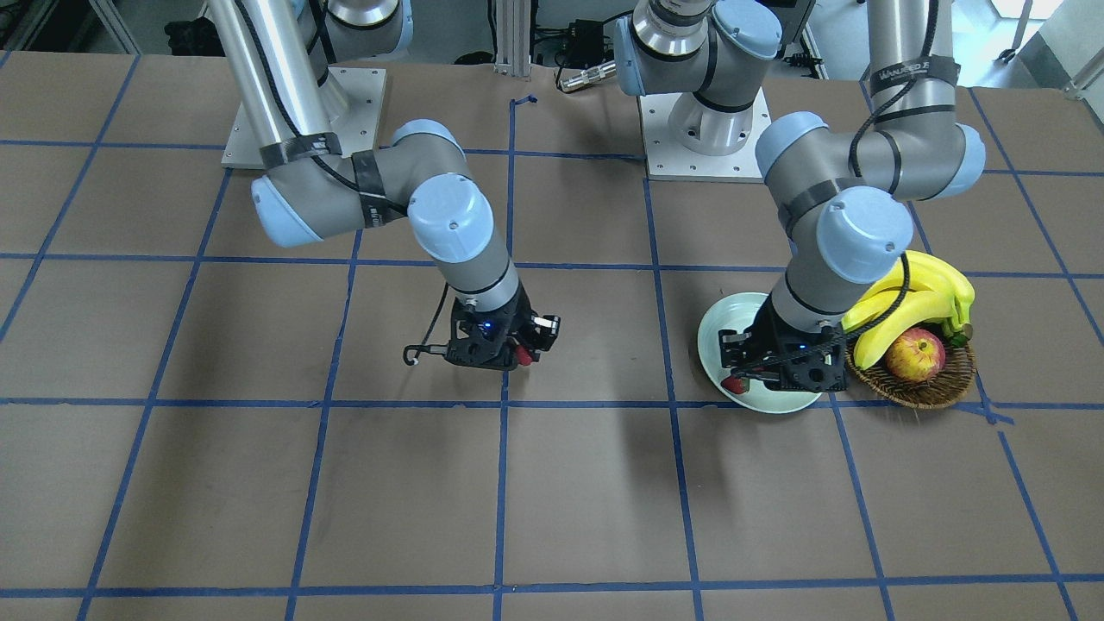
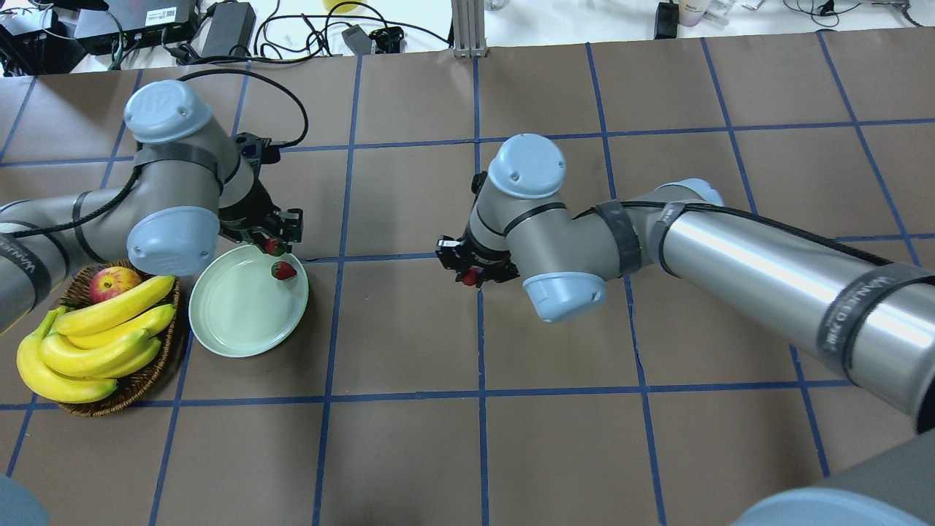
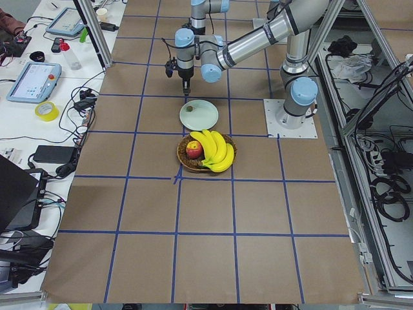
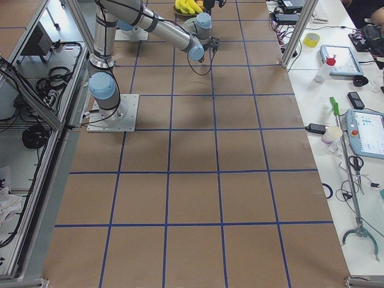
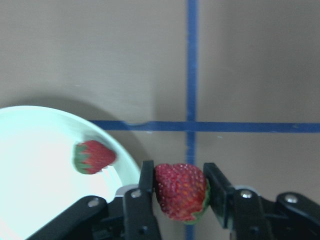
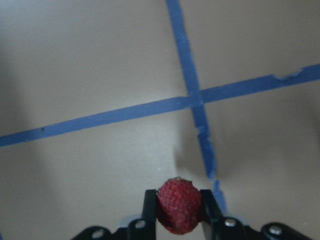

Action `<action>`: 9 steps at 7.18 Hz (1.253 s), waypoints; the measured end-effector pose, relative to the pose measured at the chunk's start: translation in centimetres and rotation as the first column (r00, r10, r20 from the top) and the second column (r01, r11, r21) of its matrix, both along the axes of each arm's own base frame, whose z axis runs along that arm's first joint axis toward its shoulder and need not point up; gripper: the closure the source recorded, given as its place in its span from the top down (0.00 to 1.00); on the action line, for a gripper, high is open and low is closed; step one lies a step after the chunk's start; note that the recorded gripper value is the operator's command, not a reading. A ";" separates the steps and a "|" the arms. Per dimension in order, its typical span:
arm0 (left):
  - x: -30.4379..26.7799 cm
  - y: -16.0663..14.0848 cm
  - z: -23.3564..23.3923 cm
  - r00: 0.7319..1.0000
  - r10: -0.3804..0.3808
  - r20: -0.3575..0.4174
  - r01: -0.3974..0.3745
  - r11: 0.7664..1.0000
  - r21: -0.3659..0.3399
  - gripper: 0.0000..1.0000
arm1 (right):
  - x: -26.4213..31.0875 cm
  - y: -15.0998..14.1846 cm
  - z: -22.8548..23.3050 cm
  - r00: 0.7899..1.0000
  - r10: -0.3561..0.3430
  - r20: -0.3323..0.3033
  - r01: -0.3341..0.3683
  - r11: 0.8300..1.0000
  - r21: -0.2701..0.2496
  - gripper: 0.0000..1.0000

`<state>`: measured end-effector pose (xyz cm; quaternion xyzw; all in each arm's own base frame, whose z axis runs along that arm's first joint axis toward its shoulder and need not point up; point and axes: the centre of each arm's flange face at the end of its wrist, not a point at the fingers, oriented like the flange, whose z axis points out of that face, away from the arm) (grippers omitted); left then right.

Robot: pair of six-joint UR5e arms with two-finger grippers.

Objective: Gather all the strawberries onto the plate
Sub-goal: 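Carry strawberry to plate with left gripper while right gripper carries its strawberry inward, then open the left gripper over the plate while the right gripper sets its strawberry down, then reach the left gripper to the middle strawberry while the right arm returns to rest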

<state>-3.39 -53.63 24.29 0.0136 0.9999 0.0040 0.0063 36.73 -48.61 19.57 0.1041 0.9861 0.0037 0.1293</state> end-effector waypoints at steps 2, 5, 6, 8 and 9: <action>5.0 1.7 -2.6 0.999 -0.037 -0.018 0.037 0.998 0.045 0.39 | 3.4 0.5 -0.8 1.000 0.015 0.013 -0.015 1.000 0.003 1.00; 6.4 2.0 -3.4 0.999 -0.041 -0.016 0.042 0.998 0.048 1.00 | 2.6 0.7 3.4 0.999 0.034 -0.035 -0.034 0.999 -0.011 1.00; 6.5 2.0 -3.0 0.999 -0.040 -0.014 0.041 0.998 0.042 1.00 | 1.1 0.4 6.7 0.997 0.036 -0.075 -0.039 0.999 -0.031 1.00; 5.5 1.2 -1.2 0.999 -0.041 -0.007 0.041 0.999 0.011 1.00 | -4.3 -0.3 14.8 0.986 -0.002 -0.167 -0.008 0.998 -0.062 1.00; 3.5 0.8 -0.4 0.999 -0.037 -0.009 0.037 0.999 0.001 1.00 | -7.3 -0.4 18.8 0.979 -0.006 -0.205 -0.007 0.998 -0.062 1.00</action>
